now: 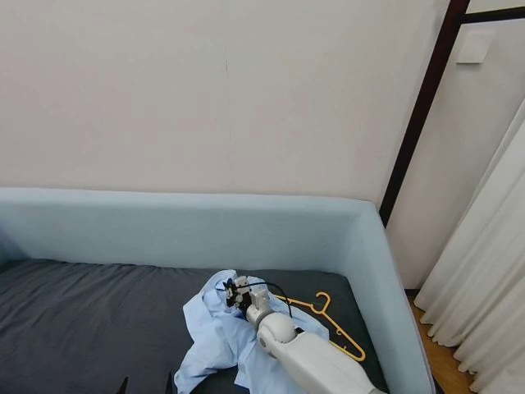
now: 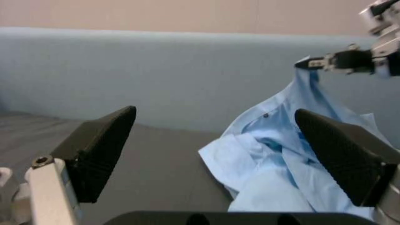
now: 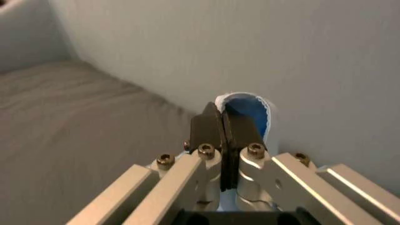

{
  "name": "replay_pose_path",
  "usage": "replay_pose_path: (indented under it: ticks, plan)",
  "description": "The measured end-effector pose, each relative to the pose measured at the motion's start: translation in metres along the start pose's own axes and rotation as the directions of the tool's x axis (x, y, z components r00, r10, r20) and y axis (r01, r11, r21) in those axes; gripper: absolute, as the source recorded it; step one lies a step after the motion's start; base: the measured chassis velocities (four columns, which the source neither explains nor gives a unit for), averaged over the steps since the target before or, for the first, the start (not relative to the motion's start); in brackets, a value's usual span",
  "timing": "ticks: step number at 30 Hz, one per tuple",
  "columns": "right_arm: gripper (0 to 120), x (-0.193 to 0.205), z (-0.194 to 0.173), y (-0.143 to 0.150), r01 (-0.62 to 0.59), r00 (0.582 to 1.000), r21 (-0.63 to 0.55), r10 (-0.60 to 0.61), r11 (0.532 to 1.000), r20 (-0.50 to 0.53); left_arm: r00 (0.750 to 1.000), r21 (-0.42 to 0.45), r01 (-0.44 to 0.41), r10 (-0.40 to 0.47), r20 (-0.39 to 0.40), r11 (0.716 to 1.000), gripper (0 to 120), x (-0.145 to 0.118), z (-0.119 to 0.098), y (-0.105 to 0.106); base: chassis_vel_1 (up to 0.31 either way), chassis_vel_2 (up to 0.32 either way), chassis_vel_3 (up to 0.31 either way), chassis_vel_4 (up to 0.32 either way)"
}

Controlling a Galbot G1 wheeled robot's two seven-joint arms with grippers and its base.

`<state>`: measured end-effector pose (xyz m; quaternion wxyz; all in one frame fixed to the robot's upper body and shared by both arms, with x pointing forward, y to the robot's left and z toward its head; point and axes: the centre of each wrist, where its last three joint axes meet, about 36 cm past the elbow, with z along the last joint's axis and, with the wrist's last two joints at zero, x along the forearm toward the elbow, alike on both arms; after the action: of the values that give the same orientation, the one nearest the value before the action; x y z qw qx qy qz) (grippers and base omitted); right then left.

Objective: Pick up the clothes from the sofa and hang them on the clothes hanger.

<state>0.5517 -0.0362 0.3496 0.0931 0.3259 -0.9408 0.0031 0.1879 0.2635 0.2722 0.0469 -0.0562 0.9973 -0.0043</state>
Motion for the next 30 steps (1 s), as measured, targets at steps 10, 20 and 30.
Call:
replay_pose_path:
  ticks: [10,20,30]
  plan:
    - [0,0.054,-0.074,-0.028,0.005,0.990,0.210,-0.034,0.978,0.134,0.999,0.059,-0.025,0.027,-0.023,0.998,99,-0.080,-0.037,0.026,0.000,0.000,0.000,0.000]
    - [0,0.069,-0.132,-0.031,0.080,0.960,0.225,-0.136,0.971,0.246,0.997,0.017,-0.070,0.070,-0.044,0.997,99,-0.136,-0.048,0.056,0.000,0.000,0.000,0.000]
    - [0,0.084,-0.152,-0.015,0.174,0.931,0.283,-0.251,0.943,0.266,0.983,-0.022,-0.177,0.176,-0.052,0.984,99,-0.191,-0.045,0.093,0.000,0.000,0.000,0.000]
